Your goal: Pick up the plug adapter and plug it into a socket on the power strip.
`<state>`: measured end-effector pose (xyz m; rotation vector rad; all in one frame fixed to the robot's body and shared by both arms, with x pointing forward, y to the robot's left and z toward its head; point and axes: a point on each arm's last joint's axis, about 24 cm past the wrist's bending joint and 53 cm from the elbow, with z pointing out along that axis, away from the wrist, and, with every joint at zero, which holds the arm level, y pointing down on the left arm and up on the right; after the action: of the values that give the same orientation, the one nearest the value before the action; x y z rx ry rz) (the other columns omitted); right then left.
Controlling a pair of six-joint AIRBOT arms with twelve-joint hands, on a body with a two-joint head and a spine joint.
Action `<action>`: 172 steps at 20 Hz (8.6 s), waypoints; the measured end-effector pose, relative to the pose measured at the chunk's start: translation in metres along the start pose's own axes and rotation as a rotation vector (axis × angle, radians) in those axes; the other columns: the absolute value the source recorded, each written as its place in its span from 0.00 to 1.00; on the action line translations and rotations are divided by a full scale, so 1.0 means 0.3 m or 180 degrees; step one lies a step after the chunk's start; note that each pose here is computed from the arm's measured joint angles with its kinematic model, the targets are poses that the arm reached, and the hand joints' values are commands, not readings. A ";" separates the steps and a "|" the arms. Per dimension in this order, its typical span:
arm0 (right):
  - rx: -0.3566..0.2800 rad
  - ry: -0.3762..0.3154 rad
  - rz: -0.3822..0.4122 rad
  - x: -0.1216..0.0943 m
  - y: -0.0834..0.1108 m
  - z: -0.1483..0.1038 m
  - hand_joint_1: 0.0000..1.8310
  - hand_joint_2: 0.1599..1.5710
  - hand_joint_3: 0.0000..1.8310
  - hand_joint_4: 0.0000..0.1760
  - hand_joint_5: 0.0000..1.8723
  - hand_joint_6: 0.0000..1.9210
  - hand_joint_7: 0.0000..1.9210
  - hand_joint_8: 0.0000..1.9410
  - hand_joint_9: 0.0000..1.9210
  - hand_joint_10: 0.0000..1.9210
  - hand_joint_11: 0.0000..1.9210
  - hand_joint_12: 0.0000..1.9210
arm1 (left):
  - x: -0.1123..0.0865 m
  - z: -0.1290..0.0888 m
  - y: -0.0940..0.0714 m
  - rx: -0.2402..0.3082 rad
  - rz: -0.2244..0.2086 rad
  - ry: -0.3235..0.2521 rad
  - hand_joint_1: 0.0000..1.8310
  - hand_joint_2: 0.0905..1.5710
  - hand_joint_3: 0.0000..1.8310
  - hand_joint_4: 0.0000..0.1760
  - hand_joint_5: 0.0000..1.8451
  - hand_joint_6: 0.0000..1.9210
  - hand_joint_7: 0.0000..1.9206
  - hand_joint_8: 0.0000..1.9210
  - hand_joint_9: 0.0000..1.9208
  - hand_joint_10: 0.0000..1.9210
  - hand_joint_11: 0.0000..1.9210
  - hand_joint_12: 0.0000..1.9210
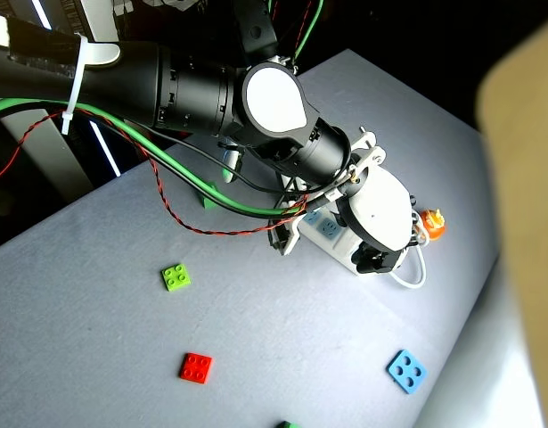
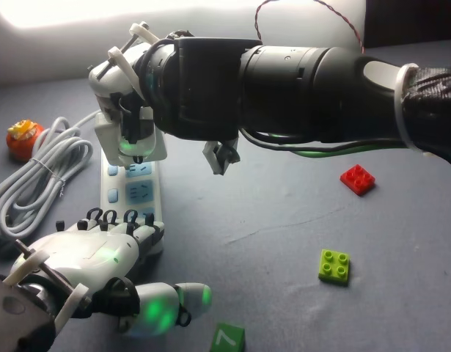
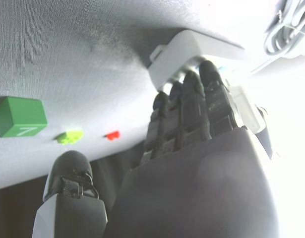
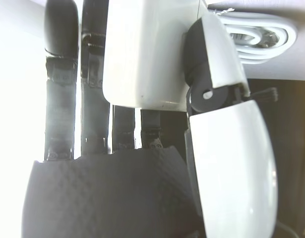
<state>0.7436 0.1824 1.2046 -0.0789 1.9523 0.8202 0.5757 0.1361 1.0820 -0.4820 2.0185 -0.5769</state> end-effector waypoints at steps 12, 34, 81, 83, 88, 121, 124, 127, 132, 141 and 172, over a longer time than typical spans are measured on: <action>0.0034 -0.0003 0.0065 0.003 -0.021 0.006 0.66 0.68 0.00 0.00 0.47 0.56 0.55 0.48 0.65 0.00 0.42 0.52 | 0.001 0.000 0.003 -0.0003 0.0016 0.0000 0.00 0.71 0.00 0.00 0.07 0.00 0.07 0.00 0.07 0.00 0.00 0.15; 0.0094 -0.0016 0.0061 0.000 -0.042 0.013 0.67 0.67 0.00 0.00 0.49 0.53 0.56 0.45 0.66 0.00 0.42 0.54 | -0.002 0.000 0.003 -0.0004 0.0012 -0.0011 0.00 0.72 0.00 0.00 0.08 0.00 0.08 0.00 0.08 0.00 0.00 0.15; 0.0154 0.0185 -0.0163 0.089 -0.023 0.047 0.67 0.67 0.00 0.00 0.49 0.53 0.57 0.45 0.66 0.00 0.42 0.53 | -0.007 0.000 0.002 -0.0021 -0.0019 -0.0028 0.00 0.71 0.00 0.00 0.07 0.00 0.07 0.00 0.07 0.00 0.00 0.13; 0.0142 0.0195 -0.0184 0.098 -0.022 0.044 0.67 0.67 0.00 0.00 0.49 0.54 0.57 0.45 0.66 0.00 0.42 0.53 | -0.007 0.000 0.004 -0.0023 -0.0015 -0.0029 0.00 0.72 0.00 0.00 0.07 0.00 0.07 0.00 0.07 0.00 0.00 0.12; 0.0117 0.0197 -0.0238 0.104 -0.014 0.037 0.67 0.68 0.00 0.00 0.48 0.55 0.56 0.47 0.66 0.00 0.42 0.54 | -0.006 -0.001 0.003 -0.0024 -0.0021 -0.0030 0.00 0.72 0.00 0.00 0.07 0.00 0.07 0.00 0.07 0.00 0.00 0.14; -0.0022 0.0123 -0.0051 0.028 -0.073 0.011 0.46 0.64 0.00 0.00 0.11 0.00 0.14 0.00 0.14 0.00 0.00 0.36 | -0.008 -0.001 -0.001 -0.0013 -0.0053 -0.0033 0.00 0.72 0.00 0.00 0.08 0.00 0.08 0.00 0.08 0.00 0.00 0.16; -0.0077 0.0077 -0.0060 -0.024 -0.067 -0.038 0.43 0.62 0.00 0.00 0.06 0.00 0.08 0.00 0.09 0.00 0.00 0.29 | -0.011 0.000 -0.009 0.0000 -0.0074 -0.0035 0.00 0.72 0.00 0.00 0.08 0.00 0.08 0.00 0.08 0.00 0.00 0.18; -0.0126 0.0089 -0.0106 -0.040 -0.066 -0.102 0.46 0.57 0.00 0.00 0.03 0.00 0.05 0.00 0.05 0.00 0.00 0.21 | -0.015 0.001 -0.018 0.0016 -0.0099 -0.0032 0.00 0.72 0.00 0.00 0.08 0.00 0.09 0.00 0.09 0.00 0.00 0.18; -0.0171 0.0002 -0.0105 -0.127 -0.111 -0.246 0.45 0.52 0.00 0.00 0.00 0.00 0.00 0.00 0.01 0.00 0.00 0.15 | -0.026 0.007 -0.044 0.0063 -0.0181 0.0006 0.00 0.72 0.00 0.00 0.09 0.00 0.11 0.00 0.10 0.00 0.00 0.19; -0.0029 -0.0204 -0.0234 -0.190 -0.404 -0.713 0.39 0.56 0.00 0.00 0.10 0.02 0.18 0.03 0.19 0.04 0.00 0.41 | -0.151 -0.034 -0.061 0.0236 -0.0178 -0.0014 0.00 0.72 0.00 0.00 0.25 0.04 0.28 0.04 0.26 0.04 0.02 0.47; -0.0049 -0.0241 -0.0457 -0.166 -0.482 -0.841 0.53 0.85 0.00 0.61 0.76 1.00 0.84 1.00 0.87 1.00 0.90 1.00 | -0.407 -0.146 -0.376 0.1071 0.0108 -0.0475 0.57 0.88 0.00 1.00 0.75 1.00 0.82 1.00 0.84 1.00 0.72 1.00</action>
<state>0.6318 -0.0878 1.2449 -0.1923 1.8465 0.7335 0.6066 0.1204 1.2503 -0.2775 1.7409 -0.8171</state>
